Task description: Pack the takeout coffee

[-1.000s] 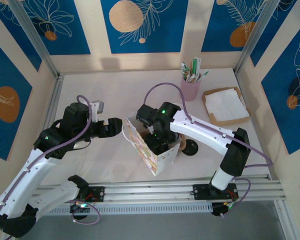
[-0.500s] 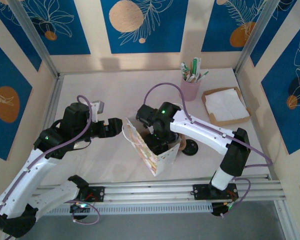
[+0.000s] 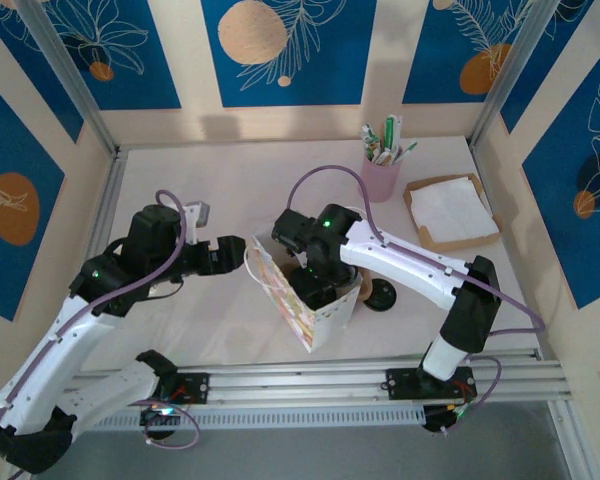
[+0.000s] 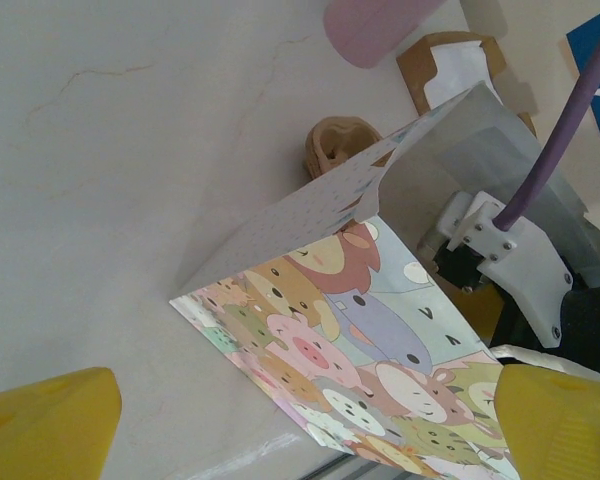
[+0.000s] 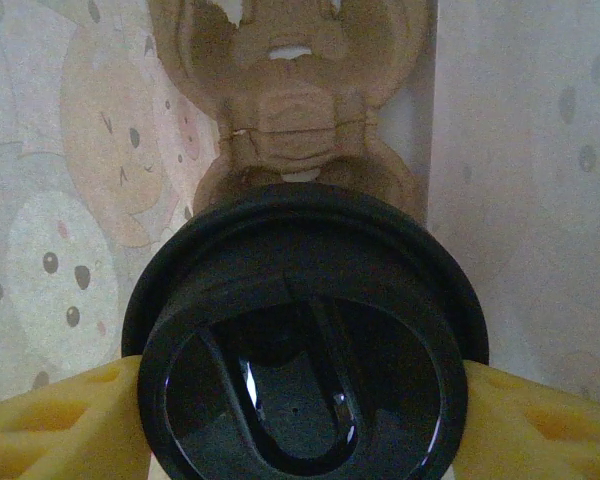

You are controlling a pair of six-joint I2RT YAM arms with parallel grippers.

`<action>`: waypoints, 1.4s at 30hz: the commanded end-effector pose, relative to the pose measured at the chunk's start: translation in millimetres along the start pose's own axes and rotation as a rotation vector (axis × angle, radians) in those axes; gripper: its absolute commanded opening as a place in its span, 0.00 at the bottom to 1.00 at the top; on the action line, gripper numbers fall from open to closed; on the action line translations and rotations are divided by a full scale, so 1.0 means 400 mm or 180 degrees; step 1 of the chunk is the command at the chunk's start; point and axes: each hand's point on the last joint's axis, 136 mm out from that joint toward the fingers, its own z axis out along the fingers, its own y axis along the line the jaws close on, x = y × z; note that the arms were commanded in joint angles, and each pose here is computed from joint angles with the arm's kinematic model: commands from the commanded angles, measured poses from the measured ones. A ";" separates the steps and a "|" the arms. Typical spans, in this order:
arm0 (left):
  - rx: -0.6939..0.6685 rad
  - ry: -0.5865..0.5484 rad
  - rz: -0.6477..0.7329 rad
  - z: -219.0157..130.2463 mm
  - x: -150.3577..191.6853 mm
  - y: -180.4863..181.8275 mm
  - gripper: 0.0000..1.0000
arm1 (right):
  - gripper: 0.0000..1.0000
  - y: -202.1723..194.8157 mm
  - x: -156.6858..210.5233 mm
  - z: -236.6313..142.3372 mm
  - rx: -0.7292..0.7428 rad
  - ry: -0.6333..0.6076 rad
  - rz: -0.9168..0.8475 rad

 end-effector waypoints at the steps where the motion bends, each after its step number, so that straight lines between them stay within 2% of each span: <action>1: 0.0054 -0.0070 0.0030 -0.004 -0.013 -0.018 0.96 | 0.68 -0.004 0.011 -0.008 -0.0011 -0.0043 0.0004; 15: 0.0048 -0.0069 0.0035 -0.006 -0.013 -0.019 0.96 | 0.68 -0.011 0.005 0.030 -0.0102 0.0003 0.0055; 42: 0.0044 -0.0070 0.0042 -0.005 -0.012 -0.019 0.96 | 0.68 -0.012 0.006 0.034 -0.0114 0.0011 0.0070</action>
